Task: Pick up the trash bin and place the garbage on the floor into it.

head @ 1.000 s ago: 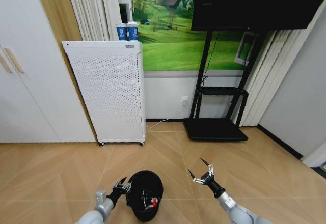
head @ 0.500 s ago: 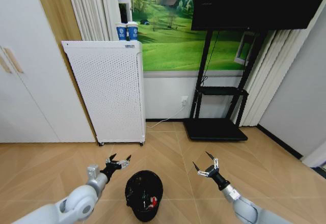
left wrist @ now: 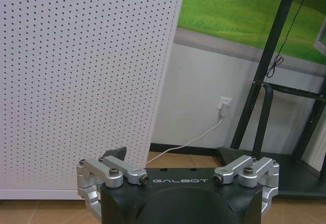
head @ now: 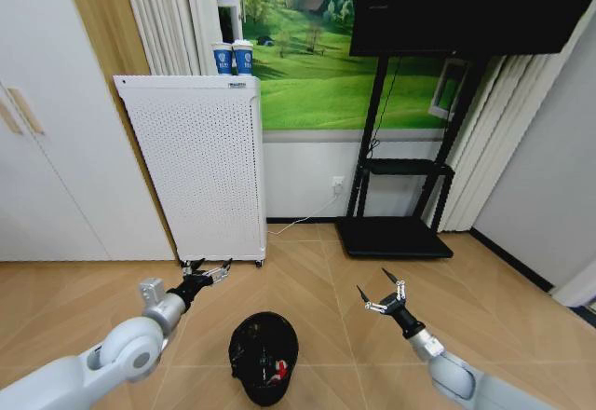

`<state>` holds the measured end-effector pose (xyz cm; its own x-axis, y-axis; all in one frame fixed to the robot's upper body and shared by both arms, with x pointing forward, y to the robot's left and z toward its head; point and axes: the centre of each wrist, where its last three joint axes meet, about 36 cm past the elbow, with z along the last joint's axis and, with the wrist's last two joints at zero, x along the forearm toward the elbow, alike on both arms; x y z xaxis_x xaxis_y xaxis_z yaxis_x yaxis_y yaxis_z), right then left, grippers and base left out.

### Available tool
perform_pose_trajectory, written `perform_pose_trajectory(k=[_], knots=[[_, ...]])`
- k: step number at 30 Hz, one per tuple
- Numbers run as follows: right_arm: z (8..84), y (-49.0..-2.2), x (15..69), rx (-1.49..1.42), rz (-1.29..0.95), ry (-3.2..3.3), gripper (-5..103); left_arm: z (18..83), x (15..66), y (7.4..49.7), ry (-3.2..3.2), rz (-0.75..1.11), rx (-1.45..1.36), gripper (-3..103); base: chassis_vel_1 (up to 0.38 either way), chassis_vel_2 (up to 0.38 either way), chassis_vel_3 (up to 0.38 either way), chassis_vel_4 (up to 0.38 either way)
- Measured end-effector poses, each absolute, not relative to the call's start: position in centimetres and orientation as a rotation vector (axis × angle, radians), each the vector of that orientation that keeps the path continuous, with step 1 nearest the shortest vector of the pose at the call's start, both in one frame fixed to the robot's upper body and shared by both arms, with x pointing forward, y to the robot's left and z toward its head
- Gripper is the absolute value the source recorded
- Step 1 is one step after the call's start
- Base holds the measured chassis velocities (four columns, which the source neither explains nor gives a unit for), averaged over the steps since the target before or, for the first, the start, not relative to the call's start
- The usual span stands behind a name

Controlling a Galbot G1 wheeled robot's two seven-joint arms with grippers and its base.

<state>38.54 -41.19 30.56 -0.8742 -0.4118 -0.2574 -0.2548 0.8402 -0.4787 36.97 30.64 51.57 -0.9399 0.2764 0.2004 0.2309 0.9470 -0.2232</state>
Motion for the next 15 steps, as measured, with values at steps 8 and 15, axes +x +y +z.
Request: perform_pose_trajectory(k=[8, 15], knots=[[31.2, -42.0, 39.2, -0.439, -0.605, 2.681, 100, 52.0, 36.7, 30.8, -2.87, 0.261, -0.38, 100, 0.0, 0.0, 0.0, 0.0], [31.4, -42.1, 39.9, -0.399, -0.582, 2.691, 100, 52.3, 37.0, 31.2, -2.873, 0.253, -0.371, 100, 0.0, 0.0, 0.0, 0.0]])
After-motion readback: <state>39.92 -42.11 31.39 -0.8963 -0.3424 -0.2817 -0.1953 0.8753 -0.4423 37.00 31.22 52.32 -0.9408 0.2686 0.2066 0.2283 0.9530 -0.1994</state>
